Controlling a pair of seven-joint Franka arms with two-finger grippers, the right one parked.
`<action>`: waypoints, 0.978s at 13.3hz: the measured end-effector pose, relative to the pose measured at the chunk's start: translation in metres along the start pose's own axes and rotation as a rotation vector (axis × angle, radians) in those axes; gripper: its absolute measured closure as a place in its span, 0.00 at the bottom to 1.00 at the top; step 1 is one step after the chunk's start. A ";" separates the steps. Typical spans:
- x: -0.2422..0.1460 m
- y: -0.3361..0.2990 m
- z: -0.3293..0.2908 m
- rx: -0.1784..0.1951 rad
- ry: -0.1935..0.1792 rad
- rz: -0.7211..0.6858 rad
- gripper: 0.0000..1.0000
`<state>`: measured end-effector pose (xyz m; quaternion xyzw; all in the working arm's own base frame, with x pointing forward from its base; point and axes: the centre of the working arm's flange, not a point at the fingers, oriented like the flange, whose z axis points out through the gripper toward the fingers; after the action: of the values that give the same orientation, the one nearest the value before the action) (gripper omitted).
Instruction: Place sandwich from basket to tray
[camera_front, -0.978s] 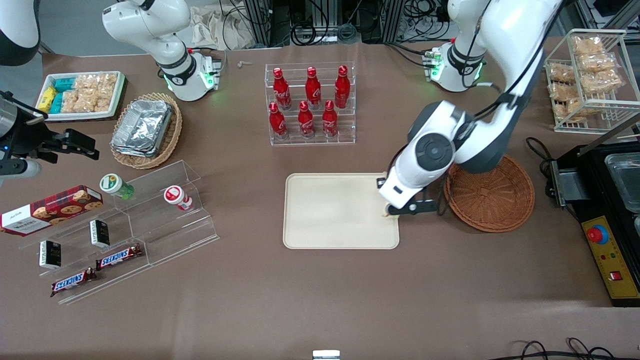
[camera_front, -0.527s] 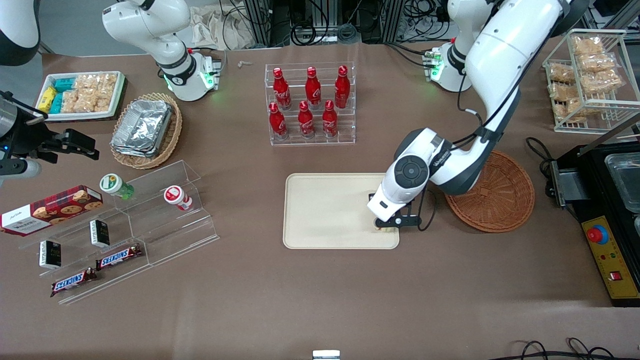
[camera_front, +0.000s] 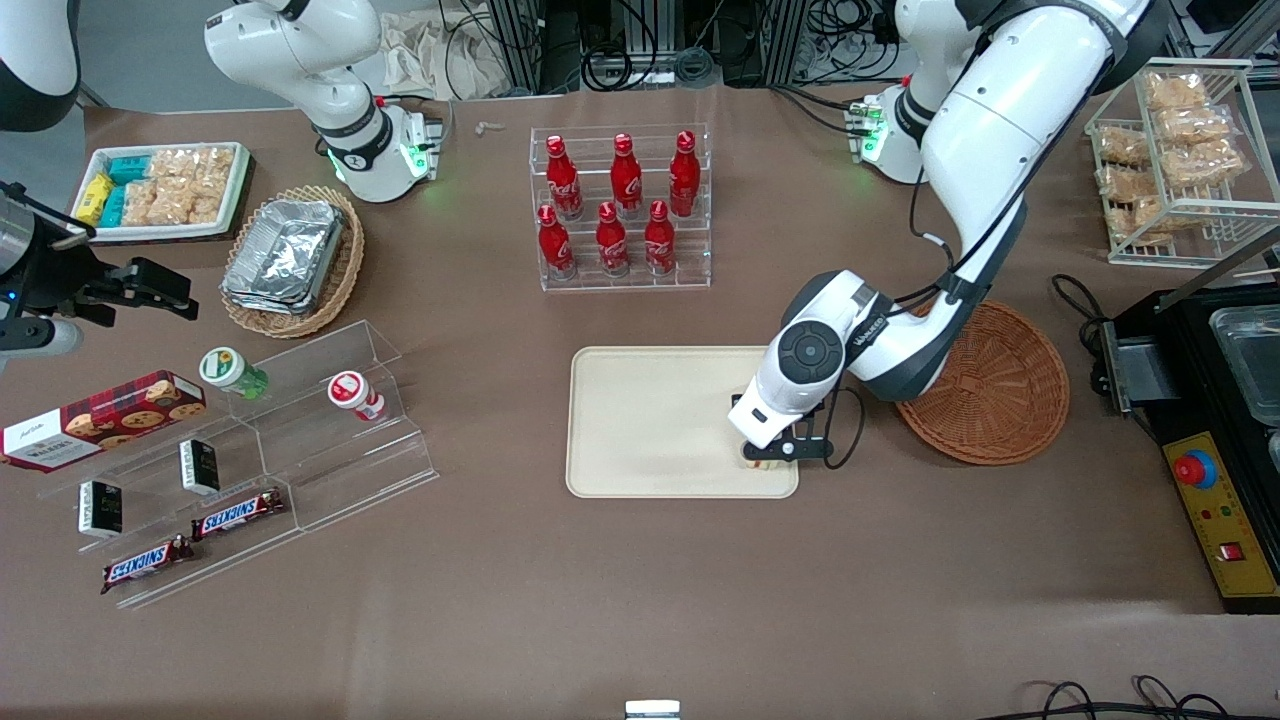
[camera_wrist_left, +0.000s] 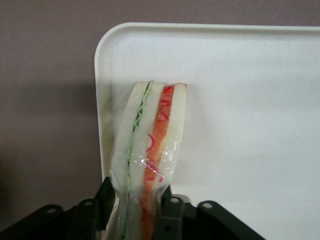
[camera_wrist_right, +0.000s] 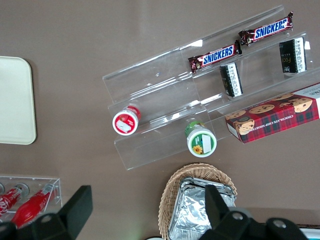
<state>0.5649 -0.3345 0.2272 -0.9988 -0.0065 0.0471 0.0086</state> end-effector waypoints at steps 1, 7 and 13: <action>0.002 0.000 -0.002 -0.003 0.005 -0.009 0.41; 0.013 -0.004 -0.105 0.006 0.116 -0.088 0.00; 0.003 -0.095 -0.226 0.015 0.091 -0.084 0.00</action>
<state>0.5876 -0.2436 0.4538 -0.9987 -0.0478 0.0011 0.0185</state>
